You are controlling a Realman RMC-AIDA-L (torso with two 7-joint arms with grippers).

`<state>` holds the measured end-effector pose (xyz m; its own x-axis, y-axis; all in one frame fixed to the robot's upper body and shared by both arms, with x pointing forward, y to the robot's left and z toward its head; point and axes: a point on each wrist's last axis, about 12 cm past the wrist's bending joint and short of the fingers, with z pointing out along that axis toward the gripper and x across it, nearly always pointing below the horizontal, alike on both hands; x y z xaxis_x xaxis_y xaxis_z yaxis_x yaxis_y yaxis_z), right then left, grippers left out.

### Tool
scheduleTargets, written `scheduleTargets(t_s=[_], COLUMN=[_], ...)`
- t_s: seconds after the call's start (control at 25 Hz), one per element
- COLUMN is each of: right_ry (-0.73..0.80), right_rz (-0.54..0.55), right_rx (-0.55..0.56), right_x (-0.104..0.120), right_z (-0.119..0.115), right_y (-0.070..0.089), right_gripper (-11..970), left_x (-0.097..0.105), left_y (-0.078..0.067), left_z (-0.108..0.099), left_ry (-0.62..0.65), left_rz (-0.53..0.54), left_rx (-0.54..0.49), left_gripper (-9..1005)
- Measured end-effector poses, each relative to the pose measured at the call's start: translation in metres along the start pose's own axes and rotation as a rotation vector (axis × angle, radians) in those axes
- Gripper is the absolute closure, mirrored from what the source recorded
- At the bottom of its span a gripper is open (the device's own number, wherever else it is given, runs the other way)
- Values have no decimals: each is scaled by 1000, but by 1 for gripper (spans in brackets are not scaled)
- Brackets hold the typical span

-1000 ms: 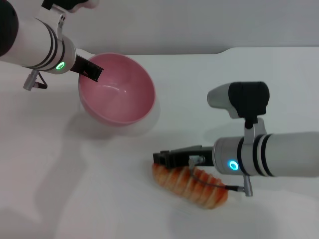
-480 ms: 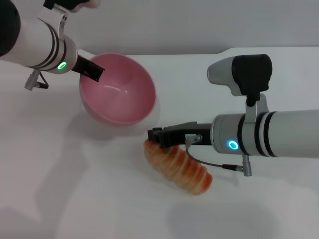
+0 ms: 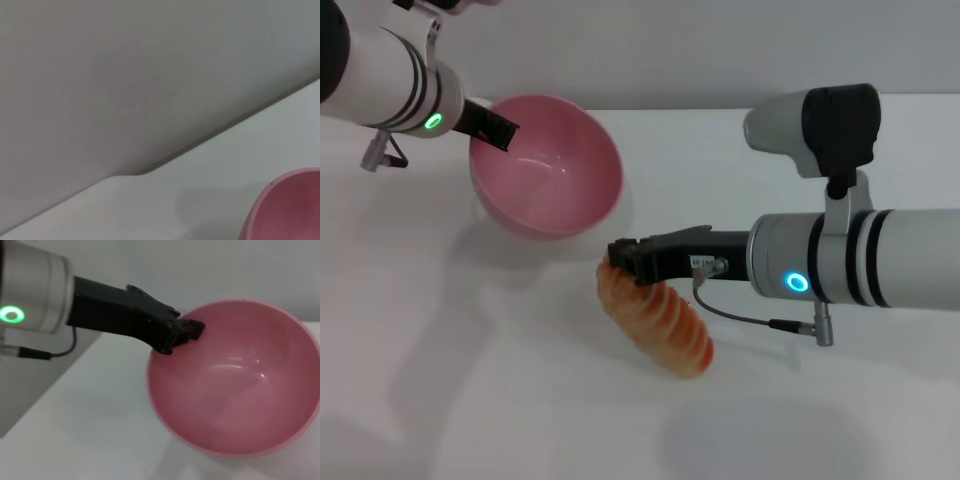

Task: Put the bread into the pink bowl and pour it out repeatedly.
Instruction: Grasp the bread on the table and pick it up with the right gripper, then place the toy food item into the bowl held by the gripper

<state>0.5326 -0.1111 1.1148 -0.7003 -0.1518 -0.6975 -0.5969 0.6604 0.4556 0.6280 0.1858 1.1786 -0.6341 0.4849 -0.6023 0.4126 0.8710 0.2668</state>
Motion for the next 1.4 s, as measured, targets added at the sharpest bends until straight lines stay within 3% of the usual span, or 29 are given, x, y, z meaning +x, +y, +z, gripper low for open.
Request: scheduleTargets(t_s=[0.32,0.76,0.84,0.92,0.96,1.08,1.2,1.4], right_ry=[-51,-149,-175,-196,-210,-232,-234,-229], right_rz=[-47,-189,-211,-235,-247,-261,-270,-239], right_rx=[7,64,76,94,105,118,137,171], right_x=[-13,-58,-65,-71,-75,-81,-84,-79], right_z=[-29,-74,-84,-92,-97,-104,-105,-99], right_y=[9,33,35,37,37,38,34,19], right_gripper=[933,936,936,937,937,938,938,934], left_x=[-5,-1,0,0,-1,-6,-11,-18], left_y=[-4,-8,-27,-33,-47,-66,-78,-85], left_z=[1,8,9,9,8,6,4,0], left_ry=[1,22,26,24,18,-6,-23,-58], left_rz=[5,2,5,13,29,51,68,57], left_rx=[0,15,79,100,145,210,247,289], left_gripper=[934,933,932,932,932,932,932,931])
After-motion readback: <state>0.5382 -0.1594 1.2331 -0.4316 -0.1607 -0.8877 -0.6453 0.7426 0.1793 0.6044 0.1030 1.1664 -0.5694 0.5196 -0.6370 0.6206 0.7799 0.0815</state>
